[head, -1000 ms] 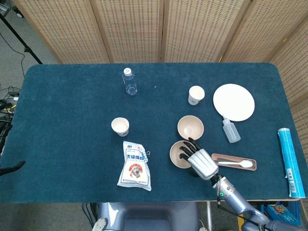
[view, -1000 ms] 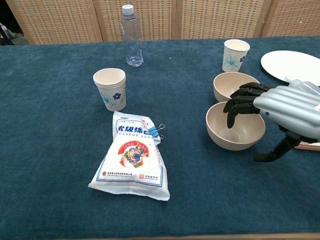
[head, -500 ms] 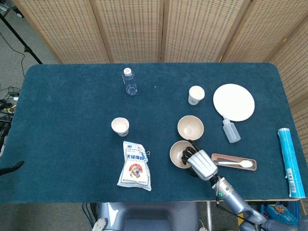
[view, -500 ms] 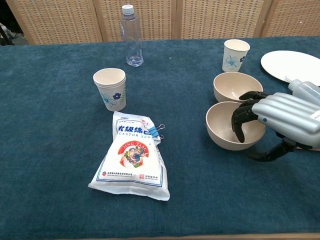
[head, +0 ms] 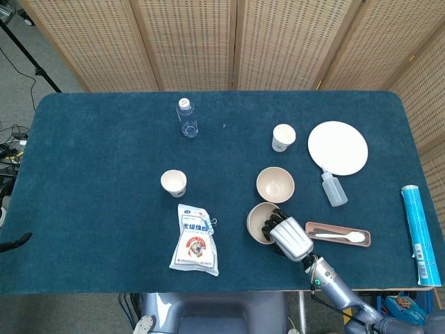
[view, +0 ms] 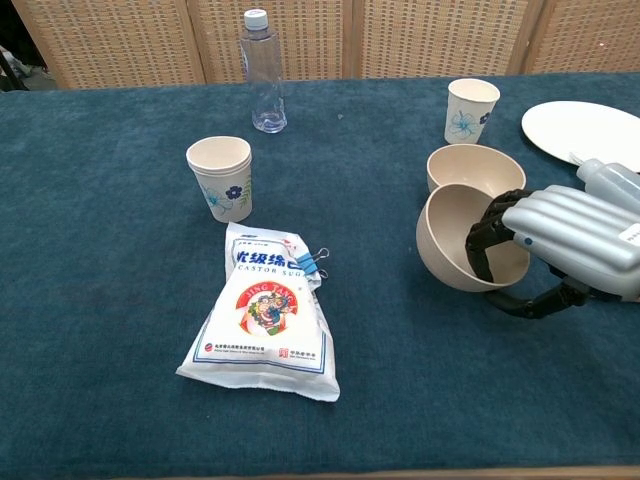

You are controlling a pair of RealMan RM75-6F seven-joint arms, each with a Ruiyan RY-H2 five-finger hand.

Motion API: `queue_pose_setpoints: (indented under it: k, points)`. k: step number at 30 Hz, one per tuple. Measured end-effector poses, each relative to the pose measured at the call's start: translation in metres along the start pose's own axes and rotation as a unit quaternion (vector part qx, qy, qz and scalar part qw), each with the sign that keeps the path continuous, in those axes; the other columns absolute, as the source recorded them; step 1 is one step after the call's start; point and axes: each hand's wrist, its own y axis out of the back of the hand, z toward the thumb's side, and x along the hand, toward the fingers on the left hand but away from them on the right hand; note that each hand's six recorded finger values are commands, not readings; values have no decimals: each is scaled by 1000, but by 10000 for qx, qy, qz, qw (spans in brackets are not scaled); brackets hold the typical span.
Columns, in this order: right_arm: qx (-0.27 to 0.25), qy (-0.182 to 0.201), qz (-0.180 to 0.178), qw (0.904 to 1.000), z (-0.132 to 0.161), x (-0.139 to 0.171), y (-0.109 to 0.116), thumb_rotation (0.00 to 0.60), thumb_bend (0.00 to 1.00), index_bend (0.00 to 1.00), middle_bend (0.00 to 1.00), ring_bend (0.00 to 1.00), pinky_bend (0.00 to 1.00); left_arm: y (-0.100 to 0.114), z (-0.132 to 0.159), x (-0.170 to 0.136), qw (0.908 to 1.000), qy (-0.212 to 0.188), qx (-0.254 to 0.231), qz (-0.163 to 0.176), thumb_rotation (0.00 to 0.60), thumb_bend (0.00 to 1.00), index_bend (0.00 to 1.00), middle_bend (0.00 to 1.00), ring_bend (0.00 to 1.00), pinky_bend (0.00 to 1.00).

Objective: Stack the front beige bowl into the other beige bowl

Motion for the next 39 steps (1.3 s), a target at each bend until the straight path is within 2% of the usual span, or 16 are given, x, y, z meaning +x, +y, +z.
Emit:
queue_pose_setpoints:
  k: [6,15,23,35,39]
  points:
    - [45,97,-164,9998,4,4,11,600,603,662,515,385,231,0,-1,0,10000,12,5,-8,600,0,0,0,0,0]
    - [404,163,-508,9978,5,-8,62,600,606,658,515,385,246,-3,0,1,10000,4,30,-55,600,0,0,0,0,0]
    - [977,-101,-217,9949,-4,-46,94,600,614,657,515,386,247,-2,0,-1,10000,0,18,-37,600,0,0,0,0,0]
    - [1707,-585,386,9828,-20,-91,94,600,642,653,515,392,251,0,-1,0,10000,10,-32,-34,600,0,0,0,0,0]
    - [1754,-767,562,9799,-23,-97,90,600,643,653,515,392,251,2,-1,-1,10000,-2,-55,-28,600,0,0,0,0,0]
